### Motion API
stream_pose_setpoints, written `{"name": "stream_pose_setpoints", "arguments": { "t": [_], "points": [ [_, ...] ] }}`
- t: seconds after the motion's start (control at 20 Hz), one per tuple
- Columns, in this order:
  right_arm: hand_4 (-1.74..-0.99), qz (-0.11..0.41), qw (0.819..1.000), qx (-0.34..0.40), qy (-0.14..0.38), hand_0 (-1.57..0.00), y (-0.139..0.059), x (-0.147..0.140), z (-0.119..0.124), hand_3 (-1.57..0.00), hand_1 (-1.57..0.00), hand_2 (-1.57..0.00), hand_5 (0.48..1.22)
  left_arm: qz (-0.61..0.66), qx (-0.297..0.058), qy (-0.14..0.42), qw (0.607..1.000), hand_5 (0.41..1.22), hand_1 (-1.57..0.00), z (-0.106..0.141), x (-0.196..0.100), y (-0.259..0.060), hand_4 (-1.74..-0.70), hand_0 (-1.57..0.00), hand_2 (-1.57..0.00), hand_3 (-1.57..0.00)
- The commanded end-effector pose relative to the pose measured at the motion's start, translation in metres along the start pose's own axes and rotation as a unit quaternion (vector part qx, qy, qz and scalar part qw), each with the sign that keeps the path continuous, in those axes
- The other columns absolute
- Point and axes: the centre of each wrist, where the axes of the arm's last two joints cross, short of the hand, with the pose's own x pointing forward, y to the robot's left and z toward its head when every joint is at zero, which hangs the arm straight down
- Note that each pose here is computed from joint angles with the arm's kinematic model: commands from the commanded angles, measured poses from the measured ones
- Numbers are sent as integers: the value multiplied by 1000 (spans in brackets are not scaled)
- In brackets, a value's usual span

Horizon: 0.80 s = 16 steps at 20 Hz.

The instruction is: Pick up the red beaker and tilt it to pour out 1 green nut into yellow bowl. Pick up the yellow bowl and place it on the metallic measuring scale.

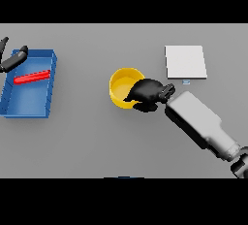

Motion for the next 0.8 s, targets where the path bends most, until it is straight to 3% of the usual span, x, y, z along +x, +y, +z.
{"name": "stream_pose_setpoints", "arguments": {
  "t": [0.0,0.15,0.3,0.65,0.75],
  "points": [
    [-1637,-3,1000,1,3,-1278,-1,1,1,-1027,-1266,-1187,1152,-2,2,0,1000,712,1,0,1,2,-784,1,1,1],
    [-1688,-5,1000,13,18,-1421,-6,5,2,-1130,-1415,-1323,1186,-4,-1,-2,1000,710,1,-1,1,-2,-782,1,1,1],
    [-1714,-3,1000,7,16,-1494,-12,0,6,-1198,-1491,-1362,1203,2,-4,0,1000,704,1,-1,1,0,-786,1,1,1],
    [-1735,-5,999,-5,38,-1555,-43,-3,39,-1153,-1554,-1491,1217,-4,0,-6,1000,702,1,-1,5,3,-776,1,1,1],
    [-1737,0,998,-13,55,-1561,-43,-2,45,-1215,-1560,-1433,1219,3,-3,-9,1000,702,1,0,5,3,-782,1,1,1]
  ]
}}
